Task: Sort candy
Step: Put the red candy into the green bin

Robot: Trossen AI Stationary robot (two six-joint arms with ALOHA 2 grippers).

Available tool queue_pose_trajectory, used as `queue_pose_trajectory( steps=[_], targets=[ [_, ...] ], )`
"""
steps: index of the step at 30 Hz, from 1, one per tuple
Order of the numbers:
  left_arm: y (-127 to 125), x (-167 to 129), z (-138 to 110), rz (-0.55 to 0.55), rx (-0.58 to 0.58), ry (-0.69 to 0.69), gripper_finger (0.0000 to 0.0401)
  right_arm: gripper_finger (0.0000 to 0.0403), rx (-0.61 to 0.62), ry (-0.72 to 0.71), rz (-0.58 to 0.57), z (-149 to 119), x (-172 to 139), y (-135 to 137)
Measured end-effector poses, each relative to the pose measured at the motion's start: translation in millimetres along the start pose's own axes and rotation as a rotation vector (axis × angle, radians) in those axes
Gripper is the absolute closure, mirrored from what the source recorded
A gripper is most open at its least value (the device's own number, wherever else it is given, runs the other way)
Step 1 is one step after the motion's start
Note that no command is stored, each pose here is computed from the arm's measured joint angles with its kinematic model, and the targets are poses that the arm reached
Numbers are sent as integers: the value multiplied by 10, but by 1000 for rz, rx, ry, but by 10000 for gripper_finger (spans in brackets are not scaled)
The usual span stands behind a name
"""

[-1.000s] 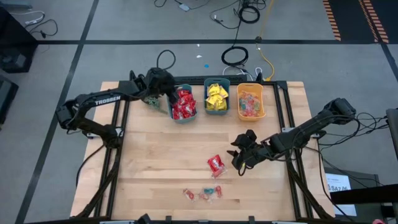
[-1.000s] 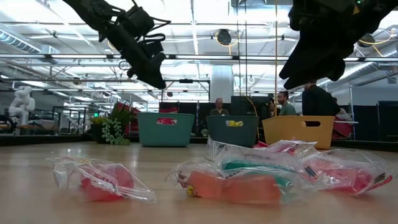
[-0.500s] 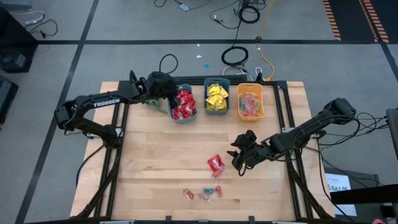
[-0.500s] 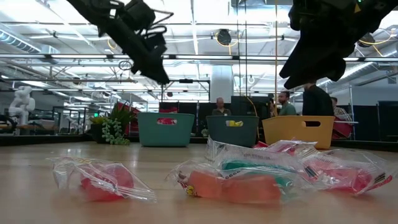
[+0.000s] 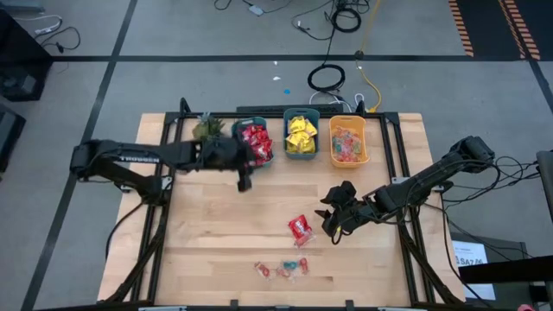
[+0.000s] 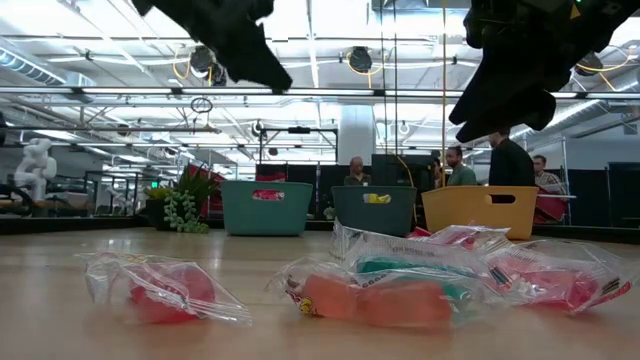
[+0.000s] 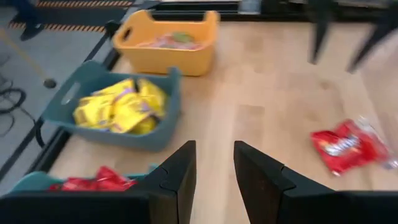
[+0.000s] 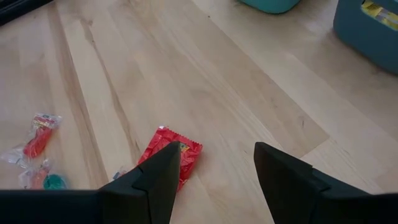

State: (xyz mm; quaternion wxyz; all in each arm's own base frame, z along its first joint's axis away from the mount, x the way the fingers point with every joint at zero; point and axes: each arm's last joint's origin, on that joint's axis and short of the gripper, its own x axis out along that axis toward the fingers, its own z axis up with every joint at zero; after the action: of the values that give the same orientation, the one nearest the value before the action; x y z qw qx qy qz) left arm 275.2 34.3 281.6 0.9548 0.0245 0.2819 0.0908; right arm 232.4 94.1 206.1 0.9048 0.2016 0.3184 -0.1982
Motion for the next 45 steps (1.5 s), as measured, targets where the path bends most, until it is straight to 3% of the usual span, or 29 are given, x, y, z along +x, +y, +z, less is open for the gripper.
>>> queue_pose_trajectory(
  steps=[9, 12, 15, 27, 34, 41, 45],
  targets=[
    [-733, 81, -6, -84, 130, -50, 283, 206, -5, 28, 22, -9, 0, 6],
    [-878, 119, 26, -159, 57, -106, 283, 206, -10, 65, 50, -21, -1, 12],
    [-946, 172, 49, -183, -19, -144, 283, 206, -25, 89, 68, -31, -3, 18],
    [-1201, 459, 49, -288, 13, -280, 283, 206, -43, 132, 106, -69, -23, 44],
    [-1268, 651, -3, -290, 3, -321, 283, 206, -60, 138, 120, -107, -53, 75],
    [-1361, 962, -235, -271, 122, -266, 283, 206, -52, 144, 139, -147, -87, 114],
    [-1427, 1189, -418, -268, 131, -241, 283, 206, -57, 148, 152, -176, -111, 139]
  ],
)
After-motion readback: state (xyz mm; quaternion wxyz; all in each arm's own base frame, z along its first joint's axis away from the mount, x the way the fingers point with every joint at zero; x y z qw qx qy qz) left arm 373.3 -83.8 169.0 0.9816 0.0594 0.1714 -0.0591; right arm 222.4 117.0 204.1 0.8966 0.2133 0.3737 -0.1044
